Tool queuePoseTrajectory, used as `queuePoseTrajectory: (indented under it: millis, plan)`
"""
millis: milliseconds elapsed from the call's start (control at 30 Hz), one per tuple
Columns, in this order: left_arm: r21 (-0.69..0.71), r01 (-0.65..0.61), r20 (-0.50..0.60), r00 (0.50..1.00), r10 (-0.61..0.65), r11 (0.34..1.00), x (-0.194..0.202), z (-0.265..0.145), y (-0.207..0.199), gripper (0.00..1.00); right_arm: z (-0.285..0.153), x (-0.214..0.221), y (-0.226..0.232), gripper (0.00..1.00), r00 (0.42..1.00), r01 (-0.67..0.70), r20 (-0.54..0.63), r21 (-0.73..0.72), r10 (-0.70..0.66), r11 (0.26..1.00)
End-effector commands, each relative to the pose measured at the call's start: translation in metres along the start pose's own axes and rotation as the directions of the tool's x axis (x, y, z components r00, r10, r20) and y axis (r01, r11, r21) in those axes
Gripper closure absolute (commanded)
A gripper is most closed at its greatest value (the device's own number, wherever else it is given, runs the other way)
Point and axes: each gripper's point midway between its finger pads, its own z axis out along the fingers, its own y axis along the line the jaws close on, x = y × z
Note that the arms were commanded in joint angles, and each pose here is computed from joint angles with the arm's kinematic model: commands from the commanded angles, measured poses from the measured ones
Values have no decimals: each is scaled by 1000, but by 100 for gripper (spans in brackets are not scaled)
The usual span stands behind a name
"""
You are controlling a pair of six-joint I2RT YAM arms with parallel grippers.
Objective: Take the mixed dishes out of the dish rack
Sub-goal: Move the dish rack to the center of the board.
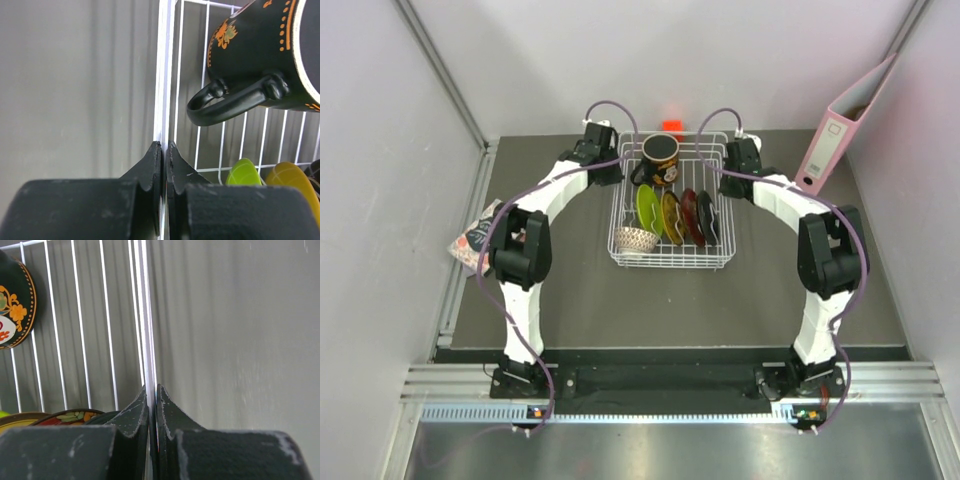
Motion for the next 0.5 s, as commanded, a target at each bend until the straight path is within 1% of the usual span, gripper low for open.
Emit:
queuePoseTrajectory:
  millis: [0,33,100,200,233,367,400,433,467]
  plan:
    - [18,106,-51,993,-105,994,6,34,2,100,28,-19,-9,100,990,-142,13,37,142,989]
    - [11,104,-56,993,-103,995,8,41,4,100,30,-31,-5,100,989,-144,31,26,144,989]
    - [18,102,-37,994,-101,995,1,45,3,100,40,-34,-3,100,990,-142,24,33,142,989]
    - [25,116,-40,993,-115,993,2,52,1,100,46,-28,3,100,991,-136,5,20,136,990]
    - [42,124,-52,991,-122,991,6,52,-1,100,45,-28,6,100,991,-135,10,14,135,991]
    - [56,126,-40,992,-124,990,5,44,-4,100,35,-35,7,99,991,-126,37,10,126,992]
    - [62,120,-25,993,-119,991,0,38,-5,100,28,-42,7,92,991,-126,55,7,126,992]
    - [53,120,-25,993,-119,991,2,37,-3,100,24,-45,9,87,990,-123,65,1,122,992]
    - [48,120,-18,993,-120,992,1,34,-2,96,16,-53,10,82,989,-123,85,-6,123,992]
